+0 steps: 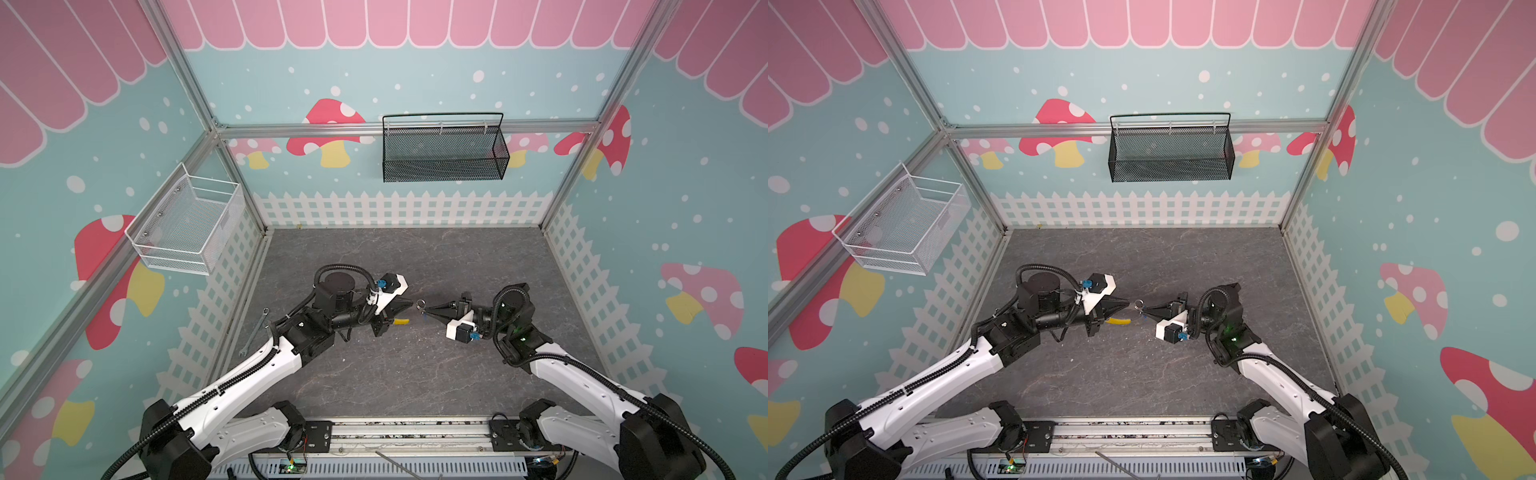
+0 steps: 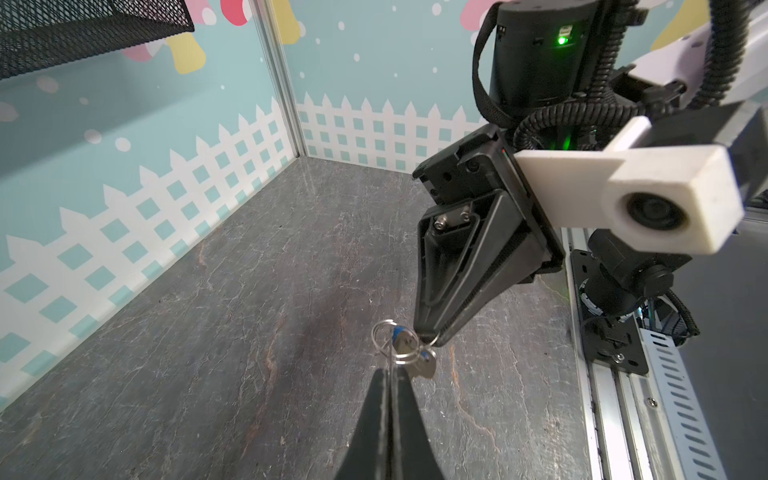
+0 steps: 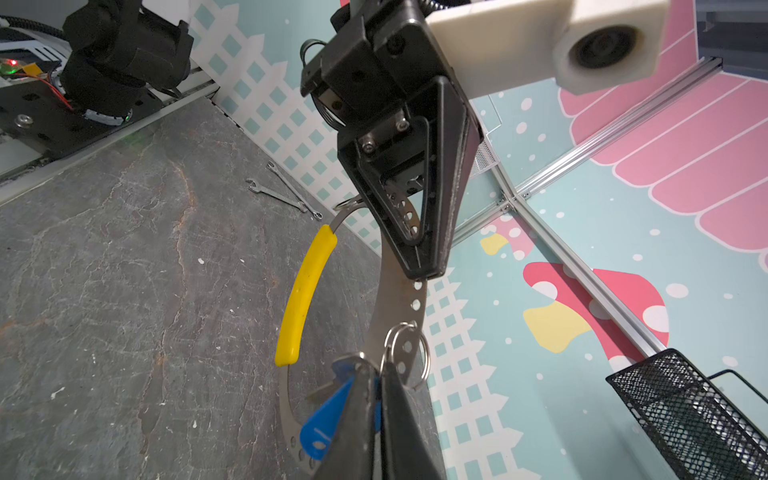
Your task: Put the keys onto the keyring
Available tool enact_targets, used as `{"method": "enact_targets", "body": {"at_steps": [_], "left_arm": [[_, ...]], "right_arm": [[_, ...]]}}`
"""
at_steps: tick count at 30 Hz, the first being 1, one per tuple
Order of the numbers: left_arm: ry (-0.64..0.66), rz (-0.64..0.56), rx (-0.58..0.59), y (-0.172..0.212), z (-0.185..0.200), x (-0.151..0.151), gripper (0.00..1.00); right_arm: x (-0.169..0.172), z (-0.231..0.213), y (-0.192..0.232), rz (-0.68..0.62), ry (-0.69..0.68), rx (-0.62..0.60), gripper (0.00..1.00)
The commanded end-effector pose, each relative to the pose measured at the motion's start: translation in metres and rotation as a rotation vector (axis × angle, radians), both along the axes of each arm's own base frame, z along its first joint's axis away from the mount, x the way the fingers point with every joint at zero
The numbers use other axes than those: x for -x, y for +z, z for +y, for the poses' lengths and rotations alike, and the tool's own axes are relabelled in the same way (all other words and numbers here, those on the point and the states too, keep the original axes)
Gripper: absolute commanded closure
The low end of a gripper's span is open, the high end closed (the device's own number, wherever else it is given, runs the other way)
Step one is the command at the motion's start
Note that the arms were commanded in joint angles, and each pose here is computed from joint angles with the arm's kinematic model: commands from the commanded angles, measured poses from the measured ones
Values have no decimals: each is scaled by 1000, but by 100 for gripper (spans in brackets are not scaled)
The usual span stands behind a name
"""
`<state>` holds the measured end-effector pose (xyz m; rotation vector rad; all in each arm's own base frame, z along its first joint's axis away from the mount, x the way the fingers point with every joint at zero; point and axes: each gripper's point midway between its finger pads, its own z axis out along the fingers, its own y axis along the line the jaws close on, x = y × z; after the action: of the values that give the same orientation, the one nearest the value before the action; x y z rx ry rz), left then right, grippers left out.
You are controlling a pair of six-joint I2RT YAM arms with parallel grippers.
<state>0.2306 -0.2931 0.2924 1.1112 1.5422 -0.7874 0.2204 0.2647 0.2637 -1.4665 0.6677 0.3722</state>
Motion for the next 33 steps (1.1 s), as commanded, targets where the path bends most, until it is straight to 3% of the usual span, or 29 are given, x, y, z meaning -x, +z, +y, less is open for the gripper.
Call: {"method": "enact_targets", "body": {"at_steps": [1,10,15,21,27,33], "left_arm": [[16,-59,70,21,2,-1,100],[32,-120,98,31,4,-4,100],[-3,-119,121,34,2,-1,100],[-74,-48,160,35,-1,2,100],[-108,-16,164,34,-5,1,100],[-120,-7,165,35,-8,1,100]], "right_arm": [[3,-2,6,-30,1,-17,83],[4,-12,19,-56,-75,-67,69],[-5,-22,32,-38,-157,-106,68],[-19,-30,28,-200,-257,-21,64],[-22,-22,35,-340,-214,46,67],[-17,-16,39,-377,-151,70,69]]}}
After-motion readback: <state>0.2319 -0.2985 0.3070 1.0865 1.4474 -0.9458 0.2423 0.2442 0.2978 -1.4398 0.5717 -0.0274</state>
